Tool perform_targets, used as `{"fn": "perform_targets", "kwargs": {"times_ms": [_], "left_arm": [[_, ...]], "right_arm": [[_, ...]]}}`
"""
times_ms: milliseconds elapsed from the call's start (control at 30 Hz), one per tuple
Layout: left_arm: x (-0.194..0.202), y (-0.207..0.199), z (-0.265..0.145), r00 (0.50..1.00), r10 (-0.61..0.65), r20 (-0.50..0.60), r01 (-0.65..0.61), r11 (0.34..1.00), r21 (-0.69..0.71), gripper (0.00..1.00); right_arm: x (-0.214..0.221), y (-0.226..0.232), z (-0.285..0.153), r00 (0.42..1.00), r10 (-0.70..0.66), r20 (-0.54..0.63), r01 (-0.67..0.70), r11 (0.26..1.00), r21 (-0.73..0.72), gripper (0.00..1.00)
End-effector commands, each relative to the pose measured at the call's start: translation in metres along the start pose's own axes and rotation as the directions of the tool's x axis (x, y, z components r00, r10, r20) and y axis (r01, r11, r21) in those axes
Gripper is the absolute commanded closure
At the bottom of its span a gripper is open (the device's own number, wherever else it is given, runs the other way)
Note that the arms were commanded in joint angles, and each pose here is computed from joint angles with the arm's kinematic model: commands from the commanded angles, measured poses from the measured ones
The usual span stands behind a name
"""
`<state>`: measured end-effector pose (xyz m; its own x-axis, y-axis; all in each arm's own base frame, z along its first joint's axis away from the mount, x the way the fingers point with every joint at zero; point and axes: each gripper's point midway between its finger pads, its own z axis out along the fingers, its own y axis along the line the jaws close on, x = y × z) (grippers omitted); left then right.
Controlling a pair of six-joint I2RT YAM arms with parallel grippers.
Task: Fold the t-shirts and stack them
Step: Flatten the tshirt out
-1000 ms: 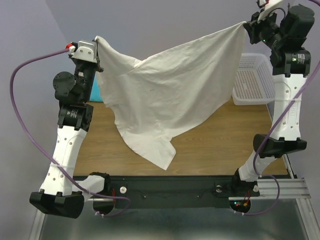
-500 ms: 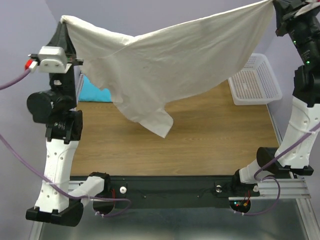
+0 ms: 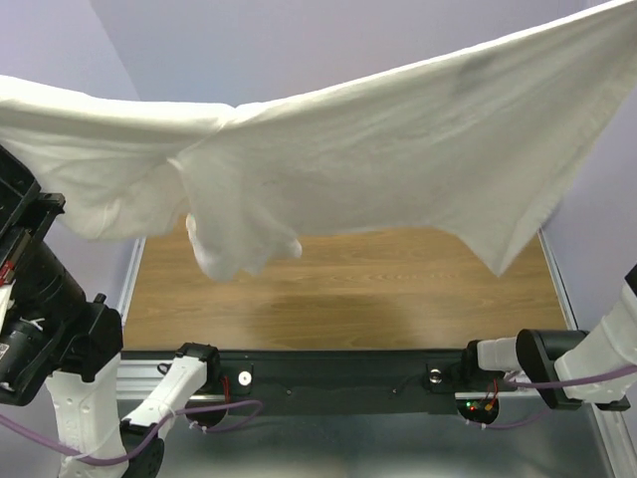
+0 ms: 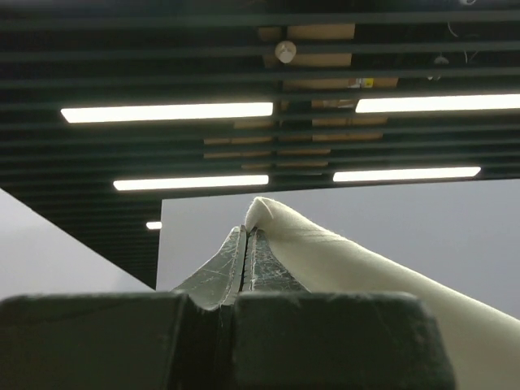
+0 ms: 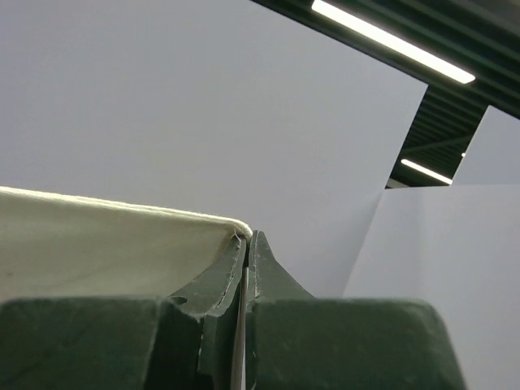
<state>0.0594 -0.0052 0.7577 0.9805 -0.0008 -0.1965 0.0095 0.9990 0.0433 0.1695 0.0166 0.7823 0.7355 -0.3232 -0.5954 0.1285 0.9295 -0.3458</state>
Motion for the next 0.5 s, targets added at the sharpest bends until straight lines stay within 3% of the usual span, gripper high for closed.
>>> {"fn": "perform_targets", "kwargs": {"times_ms": [0, 100, 267, 400, 467], "left_arm": [[0.005, -0.002, 0.002, 1.0, -0.001, 0.011, 0.001, 1.0, 0.004, 1.0], [0.041, -0.004, -0.005, 0.997, 0.015, -0.077, -0.015, 1.0, 0.003, 1.0], [0.157, -0.022, -0.047, 0.947, 0.018, -0.319, -0.005, 0.999, 0.042, 1.0], [0.267, -0.047, -0.115, 0.849, 0.019, -0.527, 0.042, 0.994, 0.103, 1.0], [0.304, -0.055, -0.14, 0.82, 0.026, -0.572, 0.053, 0.991, 0.121, 1.0]], "right_arm": [[0.014, -0.01, 0.006, 0.999, -0.023, -0.024, 0.024, 0.998, 0.058, 0.99], [0.046, 0.008, 0.008, 0.995, 0.016, -0.099, -0.017, 1.0, -0.01, 0.99], [0.138, 0.064, 0.001, 0.95, 0.09, -0.299, -0.151, 0.971, -0.187, 1.0], [0.26, 0.128, -0.037, 0.828, 0.112, -0.549, -0.321, 0.898, -0.301, 0.99], [0.303, 0.152, -0.057, 0.778, 0.093, -0.621, -0.375, 0.863, -0.34, 0.99]]}}
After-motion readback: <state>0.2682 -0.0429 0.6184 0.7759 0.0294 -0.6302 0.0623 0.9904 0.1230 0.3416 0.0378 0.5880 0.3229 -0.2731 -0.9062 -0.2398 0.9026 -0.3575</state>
